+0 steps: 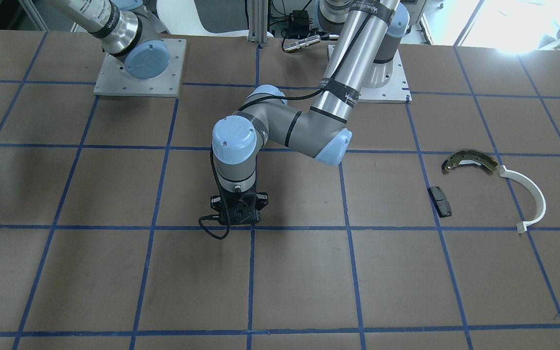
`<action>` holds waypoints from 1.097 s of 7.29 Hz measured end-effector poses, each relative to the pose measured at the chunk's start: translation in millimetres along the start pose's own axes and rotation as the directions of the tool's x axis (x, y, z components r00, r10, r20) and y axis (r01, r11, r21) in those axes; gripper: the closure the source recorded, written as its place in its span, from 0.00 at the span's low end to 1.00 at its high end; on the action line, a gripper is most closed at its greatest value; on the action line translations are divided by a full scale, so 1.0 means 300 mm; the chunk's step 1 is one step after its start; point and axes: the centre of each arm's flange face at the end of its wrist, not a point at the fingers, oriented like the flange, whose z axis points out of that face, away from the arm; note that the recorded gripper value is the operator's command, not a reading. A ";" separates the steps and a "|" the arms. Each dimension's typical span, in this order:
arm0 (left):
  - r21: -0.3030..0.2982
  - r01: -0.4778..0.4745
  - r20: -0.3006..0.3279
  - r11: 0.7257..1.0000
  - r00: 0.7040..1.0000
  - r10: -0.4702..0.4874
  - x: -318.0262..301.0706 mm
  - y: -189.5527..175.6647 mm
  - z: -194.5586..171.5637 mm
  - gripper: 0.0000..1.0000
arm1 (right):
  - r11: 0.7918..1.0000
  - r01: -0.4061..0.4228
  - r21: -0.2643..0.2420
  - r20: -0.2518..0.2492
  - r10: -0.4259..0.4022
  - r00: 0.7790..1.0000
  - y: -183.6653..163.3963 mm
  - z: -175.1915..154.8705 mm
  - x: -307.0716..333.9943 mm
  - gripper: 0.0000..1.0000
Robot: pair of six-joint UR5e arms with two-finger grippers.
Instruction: Place bearing gear from tray to pile
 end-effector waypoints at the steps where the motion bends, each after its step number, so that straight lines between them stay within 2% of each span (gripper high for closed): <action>1: 0.006 0.002 -0.002 1.000 1.000 -0.002 -0.003 -0.009 -0.023 1.00 | 0.999 -0.025 0.021 0.029 0.025 0.999 -0.005 -0.109 -0.050 0.86; 2: 0.006 -0.005 0.002 1.000 1.000 0.005 -0.034 -0.031 -0.066 1.00 | 0.996 -0.086 0.031 0.089 0.083 0.993 -0.022 -0.244 -0.149 0.86; 4: -0.005 -0.024 0.025 1.000 0.999 0.024 -0.255 -0.166 -0.149 1.00 | 0.981 -0.194 -0.022 0.226 0.194 0.955 -0.115 -0.440 -0.437 0.87; 5: -0.014 -0.041 0.039 0.999 0.998 0.042 -0.424 -0.246 -0.190 1.00 | 0.961 -0.270 -0.062 0.290 0.276 0.916 -0.165 -0.496 -0.628 0.87; 6: -0.038 -0.096 0.073 0.995 0.992 0.098 -0.627 -0.308 -0.211 1.00 | 0.928 -0.358 -0.101 0.339 0.370 0.865 -0.207 -0.525 -0.835 0.87; 7: -0.058 -0.157 0.106 0.986 0.981 0.162 -0.843 -0.351 -0.216 1.00 | 0.889 -0.438 -0.132 0.372 0.454 0.810 -0.244 -0.533 -1.047 0.87; 8: -0.059 -0.191 0.124 0.980 0.973 0.197 -1.067 -0.387 -0.211 1.00 | 0.850 -0.504 -0.150 0.379 0.521 0.765 -0.292 -0.526 -1.244 0.87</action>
